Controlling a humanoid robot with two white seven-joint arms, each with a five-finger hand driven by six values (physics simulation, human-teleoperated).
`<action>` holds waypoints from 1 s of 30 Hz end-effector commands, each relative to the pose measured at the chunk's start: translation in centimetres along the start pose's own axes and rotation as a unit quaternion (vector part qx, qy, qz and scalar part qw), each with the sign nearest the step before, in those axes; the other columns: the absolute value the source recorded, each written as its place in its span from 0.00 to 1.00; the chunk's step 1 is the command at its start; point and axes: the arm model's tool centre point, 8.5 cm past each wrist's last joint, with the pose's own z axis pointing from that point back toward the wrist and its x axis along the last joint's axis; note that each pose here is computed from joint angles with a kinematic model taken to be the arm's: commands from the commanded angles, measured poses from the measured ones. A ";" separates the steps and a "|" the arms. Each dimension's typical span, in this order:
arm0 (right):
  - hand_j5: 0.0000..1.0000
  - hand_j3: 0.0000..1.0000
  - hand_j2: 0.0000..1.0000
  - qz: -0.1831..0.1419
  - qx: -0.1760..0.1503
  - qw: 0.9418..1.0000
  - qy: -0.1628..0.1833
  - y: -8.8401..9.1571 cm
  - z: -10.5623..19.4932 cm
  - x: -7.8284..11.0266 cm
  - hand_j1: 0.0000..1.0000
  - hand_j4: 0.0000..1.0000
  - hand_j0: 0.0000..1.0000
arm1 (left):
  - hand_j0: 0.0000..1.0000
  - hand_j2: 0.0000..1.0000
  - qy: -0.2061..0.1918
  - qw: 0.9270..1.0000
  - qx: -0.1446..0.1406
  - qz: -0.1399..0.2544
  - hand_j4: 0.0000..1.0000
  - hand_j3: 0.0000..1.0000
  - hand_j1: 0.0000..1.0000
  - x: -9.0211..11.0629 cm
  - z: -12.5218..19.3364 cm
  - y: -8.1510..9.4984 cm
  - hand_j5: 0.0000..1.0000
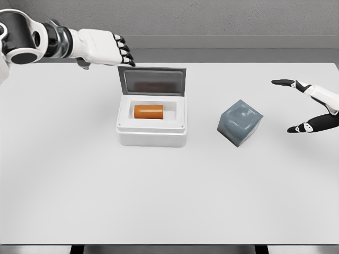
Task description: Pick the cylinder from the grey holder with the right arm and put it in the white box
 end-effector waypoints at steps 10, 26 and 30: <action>1.00 1.00 1.00 -0.003 -0.002 1.000 0.000 -0.1 0.0 0.0 1.00 1.00 1.00 | 1.00 1.00 -0.004 1.000 0.001 -0.031 1.00 1.00 1.00 1.3 2.6 -0.4 1.00; 1.00 1.00 1.00 -0.003 -0.002 1.000 -0.001 0.0 0.0 0.0 1.00 1.00 1.00 | 1.00 1.00 -0.013 0.988 0.019 0.155 1.00 1.00 1.00 -0.4 5.4 -7.6 1.00; 1.00 1.00 1.00 -0.004 -0.002 1.000 0.000 0.0 0.1 0.0 1.00 1.00 1.00 | 1.00 1.00 -0.020 0.987 0.013 0.159 1.00 1.00 1.00 0.4 5.2 -8.4 1.00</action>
